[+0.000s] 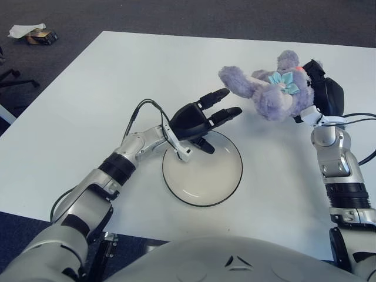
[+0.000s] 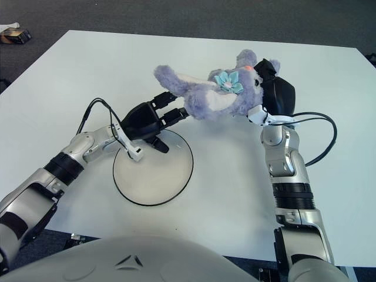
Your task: Put the doll into the plate.
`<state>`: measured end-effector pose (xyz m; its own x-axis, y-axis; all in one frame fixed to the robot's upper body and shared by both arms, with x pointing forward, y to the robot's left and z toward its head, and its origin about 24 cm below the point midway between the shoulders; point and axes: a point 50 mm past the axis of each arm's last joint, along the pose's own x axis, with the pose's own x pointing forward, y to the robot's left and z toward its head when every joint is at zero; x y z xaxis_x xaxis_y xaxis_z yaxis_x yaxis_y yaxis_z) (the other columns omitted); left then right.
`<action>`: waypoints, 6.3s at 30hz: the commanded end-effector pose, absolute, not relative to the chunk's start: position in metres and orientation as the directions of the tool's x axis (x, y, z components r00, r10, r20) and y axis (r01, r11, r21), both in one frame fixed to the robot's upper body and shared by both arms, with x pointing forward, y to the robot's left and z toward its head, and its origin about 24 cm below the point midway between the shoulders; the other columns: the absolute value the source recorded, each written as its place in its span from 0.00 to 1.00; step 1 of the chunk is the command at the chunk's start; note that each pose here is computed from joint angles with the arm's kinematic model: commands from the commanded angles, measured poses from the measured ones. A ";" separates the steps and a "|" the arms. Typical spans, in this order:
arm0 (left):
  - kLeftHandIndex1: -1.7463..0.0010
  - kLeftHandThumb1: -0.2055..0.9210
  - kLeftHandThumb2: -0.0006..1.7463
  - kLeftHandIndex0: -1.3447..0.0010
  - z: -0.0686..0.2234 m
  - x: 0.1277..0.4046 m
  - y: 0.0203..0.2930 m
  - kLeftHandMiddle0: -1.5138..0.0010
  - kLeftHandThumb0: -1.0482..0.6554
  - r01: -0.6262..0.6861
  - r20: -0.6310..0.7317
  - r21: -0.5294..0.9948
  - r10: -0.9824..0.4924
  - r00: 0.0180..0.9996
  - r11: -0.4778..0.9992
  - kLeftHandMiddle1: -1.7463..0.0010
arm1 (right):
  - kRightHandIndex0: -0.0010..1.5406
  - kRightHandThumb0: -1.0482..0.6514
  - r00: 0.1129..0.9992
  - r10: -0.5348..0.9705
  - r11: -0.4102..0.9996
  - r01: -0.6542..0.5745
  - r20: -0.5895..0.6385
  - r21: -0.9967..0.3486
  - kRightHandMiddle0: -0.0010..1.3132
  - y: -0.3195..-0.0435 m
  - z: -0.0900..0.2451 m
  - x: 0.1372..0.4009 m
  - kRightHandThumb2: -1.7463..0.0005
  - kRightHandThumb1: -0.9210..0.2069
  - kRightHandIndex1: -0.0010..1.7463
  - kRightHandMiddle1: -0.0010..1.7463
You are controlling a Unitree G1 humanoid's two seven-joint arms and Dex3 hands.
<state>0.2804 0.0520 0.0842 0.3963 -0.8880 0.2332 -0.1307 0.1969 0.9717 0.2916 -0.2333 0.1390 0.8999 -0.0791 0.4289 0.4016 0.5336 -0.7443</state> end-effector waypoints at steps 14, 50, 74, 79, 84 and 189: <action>0.50 0.69 0.46 1.00 0.083 0.310 0.030 1.00 0.15 -0.124 0.202 0.979 -0.845 0.494 0.161 0.82 | 0.51 0.62 0.890 -0.083 0.537 0.418 0.447 -0.732 0.41 -0.234 0.142 0.291 0.09 0.73 1.00 1.00; 0.52 0.57 0.56 1.00 0.071 0.341 0.016 1.00 0.12 -0.125 0.169 0.985 -0.773 0.611 0.117 0.89 | 0.52 0.62 0.888 -0.090 0.529 0.426 0.452 -0.733 0.41 -0.237 0.140 0.287 0.11 0.73 0.98 1.00; 0.43 0.70 0.46 1.00 0.089 0.342 0.021 1.00 0.11 -0.029 0.287 0.937 -0.718 0.634 0.348 0.75 | 0.52 0.62 0.892 -0.085 0.529 0.418 0.444 -0.738 0.42 -0.239 0.138 0.288 0.08 0.75 1.00 1.00; 0.41 0.86 0.34 1.00 0.095 0.340 0.024 1.00 0.09 0.041 0.322 0.893 -0.702 0.635 0.447 0.70 | 0.52 0.62 0.893 -0.086 0.528 0.417 0.442 -0.740 0.41 -0.239 0.138 0.288 0.09 0.74 0.99 1.00; 0.39 0.97 0.27 1.00 0.112 0.338 0.034 1.00 0.07 0.137 0.400 0.800 -0.689 0.605 0.585 0.66 | 0.51 0.62 0.896 -0.084 0.533 0.410 0.435 -0.740 0.41 -0.240 0.138 0.288 0.09 0.74 1.00 1.00; 0.45 1.00 0.54 1.00 0.088 0.386 0.122 1.00 0.11 0.266 0.086 0.037 -0.269 0.959 0.963 0.41 | 0.52 0.62 0.772 0.338 0.603 0.261 0.538 -0.754 0.42 -0.154 0.169 0.320 0.11 0.73 0.96 1.00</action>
